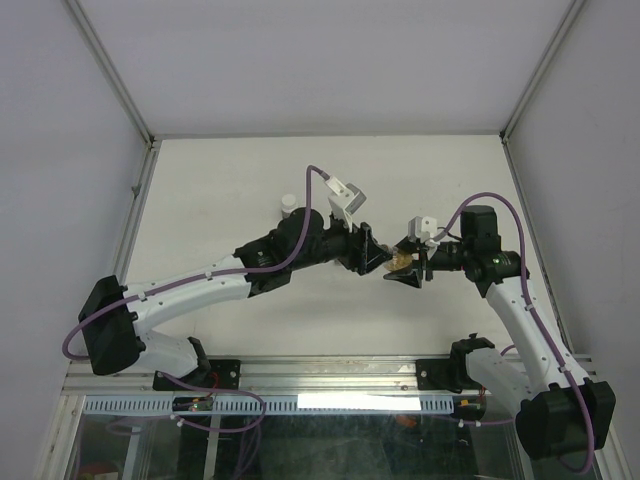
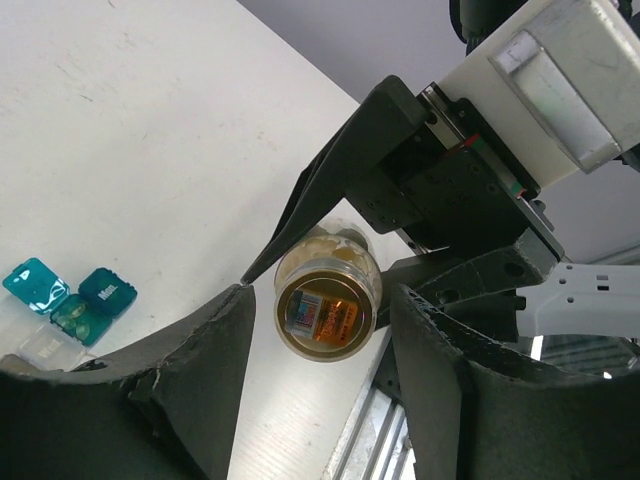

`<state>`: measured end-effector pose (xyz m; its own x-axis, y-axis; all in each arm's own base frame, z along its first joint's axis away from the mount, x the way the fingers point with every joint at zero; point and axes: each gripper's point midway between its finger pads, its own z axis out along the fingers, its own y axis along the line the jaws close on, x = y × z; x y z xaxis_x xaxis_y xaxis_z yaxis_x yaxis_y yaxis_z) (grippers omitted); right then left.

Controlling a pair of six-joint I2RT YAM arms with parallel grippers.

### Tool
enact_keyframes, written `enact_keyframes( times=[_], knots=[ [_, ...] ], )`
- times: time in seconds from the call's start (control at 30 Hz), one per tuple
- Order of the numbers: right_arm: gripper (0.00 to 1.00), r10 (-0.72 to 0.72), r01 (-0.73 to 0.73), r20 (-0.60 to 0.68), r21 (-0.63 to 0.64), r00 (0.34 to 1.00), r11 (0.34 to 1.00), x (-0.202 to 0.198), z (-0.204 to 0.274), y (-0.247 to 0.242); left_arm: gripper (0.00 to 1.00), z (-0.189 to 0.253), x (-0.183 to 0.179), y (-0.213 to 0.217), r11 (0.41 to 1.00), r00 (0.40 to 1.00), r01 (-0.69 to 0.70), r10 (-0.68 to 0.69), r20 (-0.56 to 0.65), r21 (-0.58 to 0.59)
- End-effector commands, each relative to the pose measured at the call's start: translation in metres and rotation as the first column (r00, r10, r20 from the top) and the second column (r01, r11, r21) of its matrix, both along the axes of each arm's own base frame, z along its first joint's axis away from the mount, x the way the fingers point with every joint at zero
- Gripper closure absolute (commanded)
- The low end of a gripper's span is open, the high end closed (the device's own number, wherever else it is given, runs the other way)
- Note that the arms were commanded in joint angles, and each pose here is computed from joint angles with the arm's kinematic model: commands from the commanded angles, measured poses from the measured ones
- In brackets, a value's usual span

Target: Sort the pills into containers

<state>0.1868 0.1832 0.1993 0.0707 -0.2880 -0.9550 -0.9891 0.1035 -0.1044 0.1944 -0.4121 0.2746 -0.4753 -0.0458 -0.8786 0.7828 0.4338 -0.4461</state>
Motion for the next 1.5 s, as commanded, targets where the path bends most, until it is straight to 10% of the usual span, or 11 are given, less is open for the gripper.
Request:
enact_keyframes(
  times=[0.0,0.47,0.97,1.3,1.47],
  knots=[
    [1.0,0.02,-0.022,0.059,0.038,0.998,0.999,0.001,0.022,0.003,0.44,0.025,-0.007,-0.012,0.997,0.998,0.058,-0.057,0.026,-0.049],
    [1.0,0.021,-0.023,0.06,0.039,0.998,0.999,0.001,0.022,0.003,0.74,0.014,-0.022,-0.021,0.982,0.981,0.187,-0.186,0.054,-0.006],
    [1.0,0.023,-0.026,0.063,0.041,0.998,0.999,0.0,0.023,0.003,0.63,0.005,-0.022,-0.026,0.968,0.965,0.241,-0.247,0.084,0.076],
    [1.0,0.024,-0.027,0.068,0.042,0.997,0.999,-0.001,0.025,0.003,0.99,0.001,-0.034,-0.023,0.93,0.919,0.35,-0.365,0.153,0.114],
    [0.55,0.019,-0.022,0.065,0.045,0.998,0.999,0.0,0.025,0.003,1.0,0.001,-0.021,-0.013,0.944,0.935,0.318,-0.328,0.131,0.091]
  ],
)
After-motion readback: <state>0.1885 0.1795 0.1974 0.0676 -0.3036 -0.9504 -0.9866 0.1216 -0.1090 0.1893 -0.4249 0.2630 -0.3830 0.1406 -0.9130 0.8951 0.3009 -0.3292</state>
